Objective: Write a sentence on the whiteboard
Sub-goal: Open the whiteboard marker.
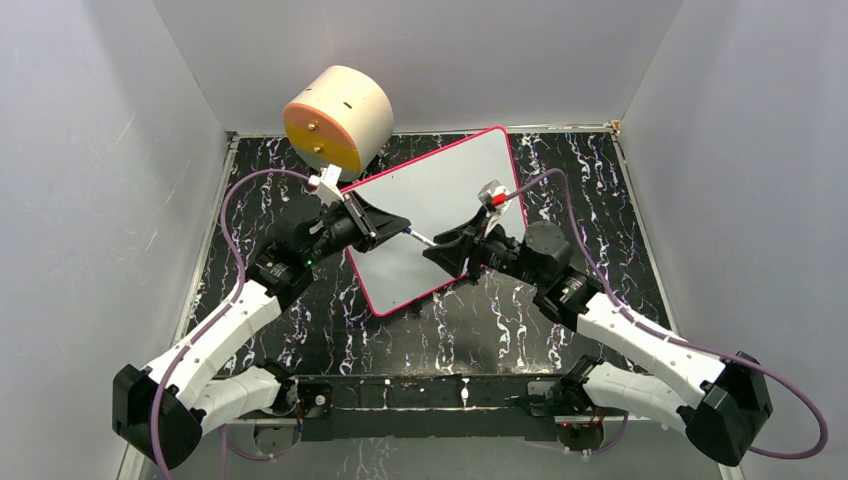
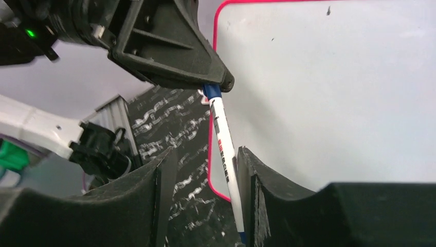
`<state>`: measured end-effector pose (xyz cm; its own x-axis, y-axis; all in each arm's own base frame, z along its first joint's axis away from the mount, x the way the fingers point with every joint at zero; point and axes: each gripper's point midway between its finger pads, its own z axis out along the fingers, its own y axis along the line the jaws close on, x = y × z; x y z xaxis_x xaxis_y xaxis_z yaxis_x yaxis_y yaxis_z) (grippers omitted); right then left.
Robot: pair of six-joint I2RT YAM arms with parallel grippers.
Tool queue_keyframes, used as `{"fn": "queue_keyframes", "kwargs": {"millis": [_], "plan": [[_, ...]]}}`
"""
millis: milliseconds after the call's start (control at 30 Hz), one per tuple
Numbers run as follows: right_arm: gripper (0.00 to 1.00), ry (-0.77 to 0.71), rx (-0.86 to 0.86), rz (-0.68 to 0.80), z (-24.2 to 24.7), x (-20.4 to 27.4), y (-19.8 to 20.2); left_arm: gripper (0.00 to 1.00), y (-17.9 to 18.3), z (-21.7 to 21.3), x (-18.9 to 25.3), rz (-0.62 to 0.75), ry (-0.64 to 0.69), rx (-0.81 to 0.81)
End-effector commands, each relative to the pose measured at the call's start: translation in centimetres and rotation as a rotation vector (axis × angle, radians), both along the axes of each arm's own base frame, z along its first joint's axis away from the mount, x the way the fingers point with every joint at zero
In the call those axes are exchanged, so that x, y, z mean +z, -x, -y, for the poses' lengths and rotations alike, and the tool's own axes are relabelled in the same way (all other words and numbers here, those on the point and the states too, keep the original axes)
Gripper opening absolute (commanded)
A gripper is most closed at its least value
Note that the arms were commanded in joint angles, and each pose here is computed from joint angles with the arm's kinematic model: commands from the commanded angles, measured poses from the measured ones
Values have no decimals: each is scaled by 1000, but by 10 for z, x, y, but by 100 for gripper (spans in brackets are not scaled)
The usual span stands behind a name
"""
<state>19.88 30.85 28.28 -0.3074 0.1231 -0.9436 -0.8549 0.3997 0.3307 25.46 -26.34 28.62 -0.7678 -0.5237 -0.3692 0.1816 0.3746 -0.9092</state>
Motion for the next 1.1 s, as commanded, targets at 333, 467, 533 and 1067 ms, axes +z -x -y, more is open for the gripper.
{"fn": "queue_keyframes", "kwargs": {"millis": [333, 467, 533, 1067], "plan": [[60, -387, 34, -141, 30, 37, -9, 0, -1, 2, 26, -7, 221, 40], [60, -391, 44, -149, 27, 37, -10, 0, -4, 2, 30, -8, 254, 48], [60, -394, 53, -155, 26, 38, -9, 0, -5, 3, 30, -13, 255, 50], [49, -437, 104, -160, 20, 48, -8, 0, -8, 5, 26, -26, 254, 50]]}}
